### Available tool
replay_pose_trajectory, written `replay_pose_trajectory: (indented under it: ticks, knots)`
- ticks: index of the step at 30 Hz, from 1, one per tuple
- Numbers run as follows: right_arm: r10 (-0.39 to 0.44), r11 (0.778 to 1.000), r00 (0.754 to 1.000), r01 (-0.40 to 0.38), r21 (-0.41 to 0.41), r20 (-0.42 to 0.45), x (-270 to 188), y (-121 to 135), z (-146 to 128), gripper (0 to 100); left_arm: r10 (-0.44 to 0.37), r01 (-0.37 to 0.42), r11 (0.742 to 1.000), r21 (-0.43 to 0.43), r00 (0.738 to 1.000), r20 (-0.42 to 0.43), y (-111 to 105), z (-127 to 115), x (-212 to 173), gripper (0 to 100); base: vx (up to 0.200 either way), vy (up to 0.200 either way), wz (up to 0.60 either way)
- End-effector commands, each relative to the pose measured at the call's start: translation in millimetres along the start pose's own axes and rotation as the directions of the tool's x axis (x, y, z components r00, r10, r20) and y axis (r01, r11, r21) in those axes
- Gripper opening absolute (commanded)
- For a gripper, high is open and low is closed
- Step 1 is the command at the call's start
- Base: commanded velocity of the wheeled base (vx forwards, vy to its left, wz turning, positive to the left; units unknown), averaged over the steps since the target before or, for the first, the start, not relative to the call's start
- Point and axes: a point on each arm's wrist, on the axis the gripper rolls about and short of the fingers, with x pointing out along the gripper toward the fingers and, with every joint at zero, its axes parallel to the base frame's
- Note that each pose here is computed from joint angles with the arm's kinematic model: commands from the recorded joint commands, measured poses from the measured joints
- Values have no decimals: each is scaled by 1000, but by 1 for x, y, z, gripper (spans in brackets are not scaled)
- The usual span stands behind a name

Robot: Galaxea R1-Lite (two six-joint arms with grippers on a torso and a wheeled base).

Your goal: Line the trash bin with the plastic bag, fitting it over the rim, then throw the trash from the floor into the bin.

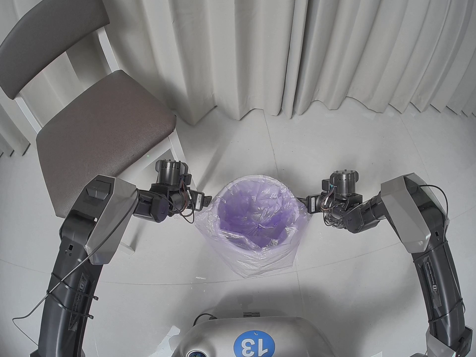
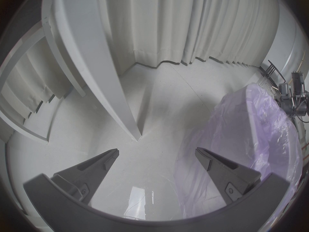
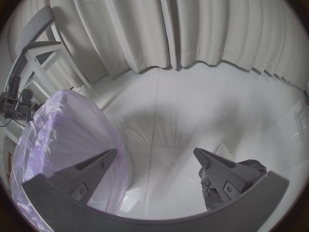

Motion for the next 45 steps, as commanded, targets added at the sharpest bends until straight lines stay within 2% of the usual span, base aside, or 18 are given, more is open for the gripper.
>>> replay_pose_trajectory:
  ticks: [1, 6, 11, 14, 16, 18, 19, 22, 25, 27, 31, 33, 37, 45]
  knots:
    - [-15, 1000, 999, 15, 4, 42, -20, -6, 31, 100, 21, -20, 1000, -17, 999, 43, 13, 19, -23, 100, 0, 0, 0]
    - [-17, 1000, 999, 17, -9, 42, -64, -1, 68, 100, 31, -28, 999, -36, 997, 69, 22, 27, -47, 100, 0, 0, 0]
    - [5, 1000, 999, -4, -25, 35, -99, 16, 84, 100, 42, -38, 998, -42, 994, 100, 27, 27, -67, 100, 0, 0, 0]
    - [42, 998, 999, -42, -41, -9, -119, 43, 78, 100, 43, -39, 998, -41, 993, 107, 25, 23, -79, 100, 0, 0, 0]
    - [31, 997, 998, -35, -67, -51, -127, 66, 63, 100, 39, -35, 999, -42, 993, 108, 22, 16, -88, 100, 0, 0, 0]
    - [22, 997, 998, -26, -74, -60, -128, 74, 60, 100, 41, -36, 998, -42, 993, 109, 21, 12, -91, 100, 0, 0, 0]
    - [24, 995, 997, -30, -90, -71, -130, 89, 56, 100, 55, -50, 998, -43, 990, 127, 22, 3, -99, 100, 0, 0, 0]
    - [32, 994, 997, -39, -99, -75, -130, 97, 55, 100, 65, -59, 997, -44, 988, 140, 22, -3, -105, 100, 0, 0, 0]
    - [45, 991, 992, -60, -121, -119, -125, 114, 45, 100, 118, -107, 991, -84, 983, 140, 23, -21, -124, 100, 0, 0, 0]
    - [15, 987, 986, -41, -154, -167, -119, 131, 30, 100, 144, -117, 982, -147, 972, 185, 29, -27, -140, 100, 0, 0, 0]
    - [-13, 982, 980, -25, -187, -199, -111, 137, 22, 100, 146, -102, 975, -199, 965, 219, 27, -28, -150, 100, 0, 0, 0]
    - [-20, 976, 974, -29, -214, -224, -111, 137, 20, 100, 131, -91, 976, -196, 970, 203, 19, -34, -156, 100, 0, 0, 0]
    - [-38, 963, 956, -43, -267, -290, -116, 136, 10, 100, 136, -90, 978, -189, 960, 245, 17, -32, -162, 100, 0, 0, 0]
    - [-56, 956, 935, -51, -288, -349, -119, 131, -10, 100, 143, -91, 978, -188, 948, 284, 18, -21, -179, 100, 0, 0, 0]
